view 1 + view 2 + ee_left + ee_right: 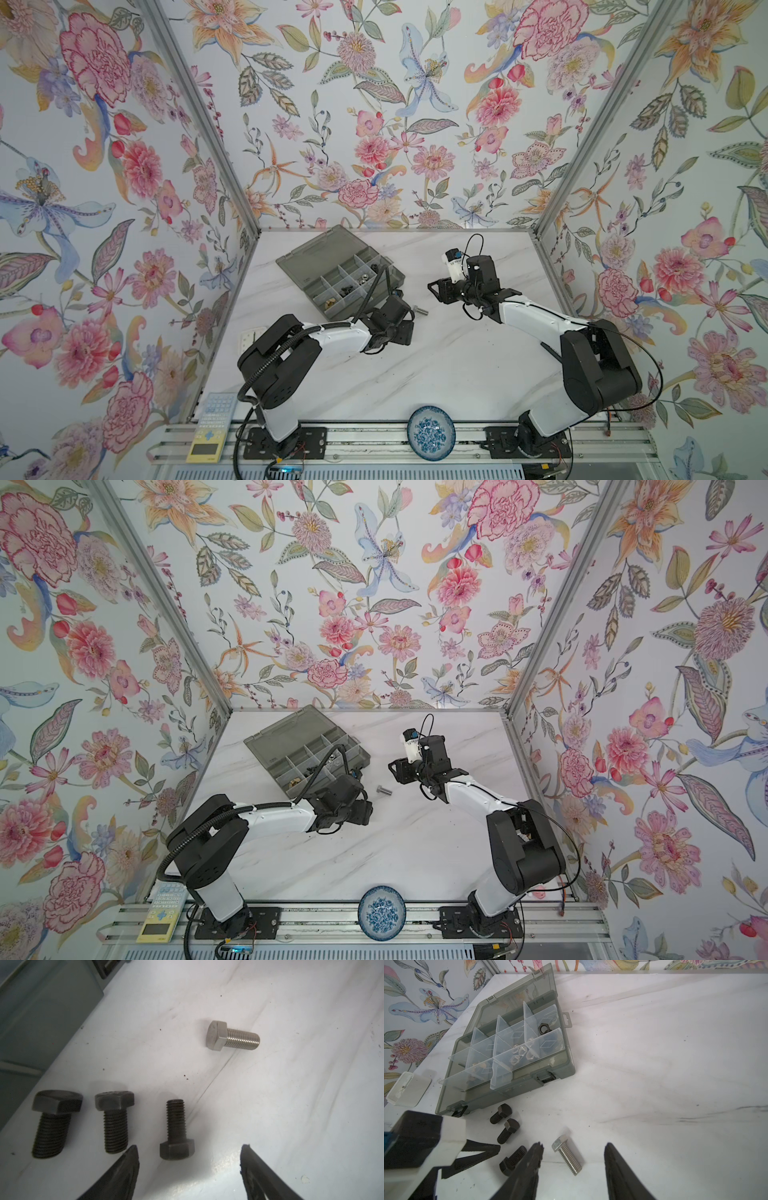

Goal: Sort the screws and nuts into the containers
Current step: 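Withdraw the right gripper while the left gripper moves toward the black bolts, then lower the left gripper and close it on a black hex bolt, then lift the black bolt and carry it over the long box compartment, then lower the bolt into the compartment and open the left gripper, then move the left gripper over the second black bolt and lower it, then close the left gripper on the second black bolt, then lift the black bolt and carry it over the box compartment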

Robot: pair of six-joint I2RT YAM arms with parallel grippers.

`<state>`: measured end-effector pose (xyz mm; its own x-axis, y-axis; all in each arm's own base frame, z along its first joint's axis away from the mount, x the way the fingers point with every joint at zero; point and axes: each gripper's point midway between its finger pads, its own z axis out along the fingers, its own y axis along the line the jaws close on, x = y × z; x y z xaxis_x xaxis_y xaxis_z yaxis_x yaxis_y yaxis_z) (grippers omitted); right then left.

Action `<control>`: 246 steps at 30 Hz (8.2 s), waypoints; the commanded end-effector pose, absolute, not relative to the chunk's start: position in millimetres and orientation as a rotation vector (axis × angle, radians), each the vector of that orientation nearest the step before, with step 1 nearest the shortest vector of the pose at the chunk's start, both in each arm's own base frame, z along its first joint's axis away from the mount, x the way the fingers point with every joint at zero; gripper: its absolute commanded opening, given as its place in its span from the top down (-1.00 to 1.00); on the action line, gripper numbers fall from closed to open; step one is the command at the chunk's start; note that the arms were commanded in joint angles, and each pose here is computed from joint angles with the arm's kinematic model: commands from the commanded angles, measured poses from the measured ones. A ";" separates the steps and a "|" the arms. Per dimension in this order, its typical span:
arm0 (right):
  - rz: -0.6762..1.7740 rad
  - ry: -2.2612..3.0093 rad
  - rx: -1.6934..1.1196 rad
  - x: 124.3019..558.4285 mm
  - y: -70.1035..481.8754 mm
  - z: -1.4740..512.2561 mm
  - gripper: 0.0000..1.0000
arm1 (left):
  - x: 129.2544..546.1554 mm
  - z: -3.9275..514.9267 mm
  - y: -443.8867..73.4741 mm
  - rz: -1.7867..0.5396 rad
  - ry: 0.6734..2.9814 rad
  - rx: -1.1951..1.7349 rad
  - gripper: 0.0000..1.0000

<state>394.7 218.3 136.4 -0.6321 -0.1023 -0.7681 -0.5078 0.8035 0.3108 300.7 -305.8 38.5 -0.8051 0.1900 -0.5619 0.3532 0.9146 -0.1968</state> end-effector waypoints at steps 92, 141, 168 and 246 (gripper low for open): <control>0.745 2.232 -0.331 384.3 195.6 121.9 -0.10 | 339.9 90.9 -127.5 -0.141 2.411 0.242 0.75; 0.757 2.259 -0.332 383.9 197.3 113.9 -0.19 | 318.0 107.0 -221.7 -0.384 2.326 0.225 -0.16; 0.751 2.277 -0.330 384.0 196.1 107.7 -0.21 | 340.5 46.9 -228.3 -0.160 2.460 0.374 -0.11; 0.752 2.274 -0.322 383.8 190.8 109.1 -0.22 | 349.5 110.6 -222.0 -0.215 2.324 0.397 1.00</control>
<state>387.5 191.7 112.2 -0.7056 -0.0107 -0.7085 -0.4270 0.8043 0.4131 346.8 -232.2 81.3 -0.7054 0.2028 -0.6791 0.3478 0.9339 -0.0824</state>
